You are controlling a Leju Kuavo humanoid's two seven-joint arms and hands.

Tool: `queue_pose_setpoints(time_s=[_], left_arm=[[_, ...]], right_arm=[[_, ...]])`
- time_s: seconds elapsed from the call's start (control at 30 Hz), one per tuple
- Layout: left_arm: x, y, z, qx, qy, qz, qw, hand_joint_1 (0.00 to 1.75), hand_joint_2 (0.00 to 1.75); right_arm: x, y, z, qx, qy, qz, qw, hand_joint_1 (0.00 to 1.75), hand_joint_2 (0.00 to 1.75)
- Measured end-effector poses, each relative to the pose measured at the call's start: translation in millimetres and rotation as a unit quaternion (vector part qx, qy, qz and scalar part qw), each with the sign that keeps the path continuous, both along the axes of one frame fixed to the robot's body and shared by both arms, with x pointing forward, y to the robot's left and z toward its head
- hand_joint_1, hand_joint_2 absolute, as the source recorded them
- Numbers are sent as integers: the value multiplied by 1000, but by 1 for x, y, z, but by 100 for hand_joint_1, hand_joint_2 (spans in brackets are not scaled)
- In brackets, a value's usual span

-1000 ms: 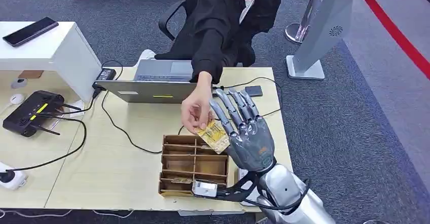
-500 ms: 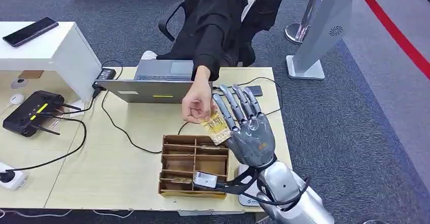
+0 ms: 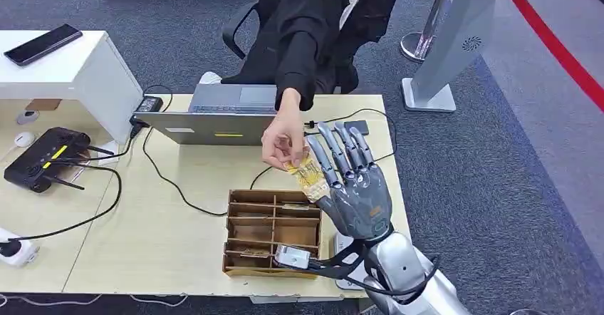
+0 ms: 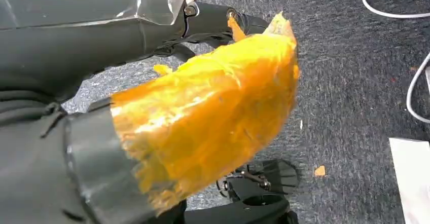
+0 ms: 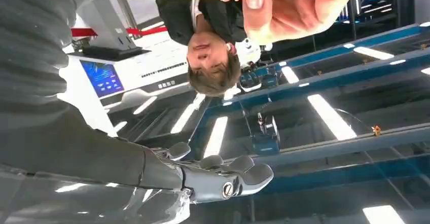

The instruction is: Pass the card to the sensor for recognition and then transmit it.

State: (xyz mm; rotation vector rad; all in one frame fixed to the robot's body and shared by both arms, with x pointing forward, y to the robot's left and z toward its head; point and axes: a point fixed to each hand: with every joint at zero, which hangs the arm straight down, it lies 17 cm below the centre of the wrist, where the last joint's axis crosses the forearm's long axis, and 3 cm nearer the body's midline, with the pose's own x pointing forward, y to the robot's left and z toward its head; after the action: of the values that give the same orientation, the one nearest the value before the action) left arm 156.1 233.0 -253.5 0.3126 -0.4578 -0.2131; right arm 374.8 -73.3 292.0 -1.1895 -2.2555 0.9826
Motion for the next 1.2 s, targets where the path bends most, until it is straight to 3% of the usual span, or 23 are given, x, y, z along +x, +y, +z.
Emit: queue_pose_setpoints(time_s=[0.03,0.07,0.1,0.13,1.2], left_arm=[[0,-1,0,0,0,0,1000,0,0],[0,-1,0,-1,0,0,1000,0,0],[0,-2,0,-1,0,1,1000,0,0],[0,-2,0,-2,0,1,1000,0,0],[-7,-2,-1,-6,-1,16,1000,0,0]], right_arm=[[0,0,0,1,0,0,1000,0,175],[0,0,0,1,1,0,1000,17,175],[0,-1,0,1,2,1,1000,145,175],[0,0,0,1,1,1,1000,175,175],[-7,4,1,33,21,35,999,175,175]])
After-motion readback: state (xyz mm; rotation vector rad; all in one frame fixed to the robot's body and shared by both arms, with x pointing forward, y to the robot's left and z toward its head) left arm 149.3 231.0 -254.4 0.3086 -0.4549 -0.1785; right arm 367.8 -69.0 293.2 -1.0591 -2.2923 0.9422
